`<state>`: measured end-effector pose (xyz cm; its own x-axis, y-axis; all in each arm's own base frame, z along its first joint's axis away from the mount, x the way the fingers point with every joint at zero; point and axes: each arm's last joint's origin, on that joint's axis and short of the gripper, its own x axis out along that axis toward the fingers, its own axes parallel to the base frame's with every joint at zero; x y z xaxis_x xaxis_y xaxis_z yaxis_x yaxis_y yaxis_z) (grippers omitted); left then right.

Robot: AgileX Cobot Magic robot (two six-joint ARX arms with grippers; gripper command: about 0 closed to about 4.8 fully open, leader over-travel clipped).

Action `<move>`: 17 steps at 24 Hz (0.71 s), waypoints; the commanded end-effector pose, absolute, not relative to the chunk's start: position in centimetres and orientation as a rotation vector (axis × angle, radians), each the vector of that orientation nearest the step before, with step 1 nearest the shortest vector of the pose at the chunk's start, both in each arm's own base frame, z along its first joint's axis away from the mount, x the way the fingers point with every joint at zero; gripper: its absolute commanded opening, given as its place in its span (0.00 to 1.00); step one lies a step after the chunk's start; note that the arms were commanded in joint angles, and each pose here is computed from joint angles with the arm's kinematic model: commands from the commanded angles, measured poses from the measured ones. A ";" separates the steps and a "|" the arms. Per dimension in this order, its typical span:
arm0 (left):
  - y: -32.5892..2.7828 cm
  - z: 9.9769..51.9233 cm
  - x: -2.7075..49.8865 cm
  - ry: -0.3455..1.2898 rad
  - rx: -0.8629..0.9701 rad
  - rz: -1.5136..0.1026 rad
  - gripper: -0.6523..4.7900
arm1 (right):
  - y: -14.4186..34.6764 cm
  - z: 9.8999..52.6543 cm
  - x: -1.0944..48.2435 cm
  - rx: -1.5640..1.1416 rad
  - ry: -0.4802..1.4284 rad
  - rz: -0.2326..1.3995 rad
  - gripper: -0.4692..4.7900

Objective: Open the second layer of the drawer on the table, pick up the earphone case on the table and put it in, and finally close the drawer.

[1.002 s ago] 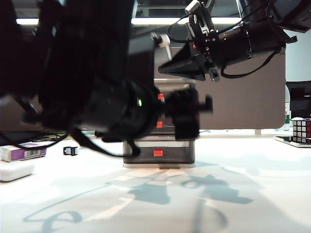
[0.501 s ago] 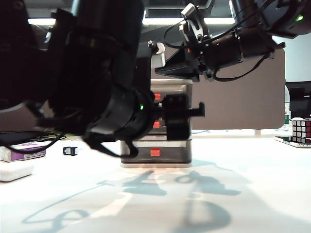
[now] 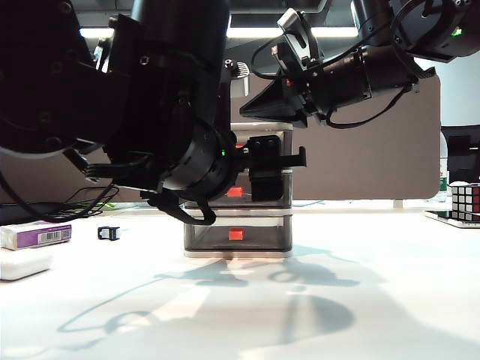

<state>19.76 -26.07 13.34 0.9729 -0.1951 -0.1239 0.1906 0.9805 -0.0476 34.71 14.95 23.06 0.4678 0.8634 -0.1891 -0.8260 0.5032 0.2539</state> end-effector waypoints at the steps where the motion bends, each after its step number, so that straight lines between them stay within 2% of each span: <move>1: -26.0 13.5 19.9 0.122 -0.033 -0.181 0.66 | 15.0 22.1 34.8 0.121 0.354 1.000 0.08; 6: -25.7 13.6 20.7 0.119 -0.044 -0.164 0.66 | 15.6 20.9 36.5 0.152 0.392 1.013 0.08; 17: -24.2 13.5 23.7 0.135 -0.064 -0.174 0.66 | 15.9 22.9 37.0 0.159 0.332 1.051 0.08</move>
<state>23.45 -24.01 13.48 0.9766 -0.1654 -0.1375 0.1582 0.9855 -0.0616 37.00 15.80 23.06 0.4623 0.8687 -0.1776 -0.8279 0.4946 0.2644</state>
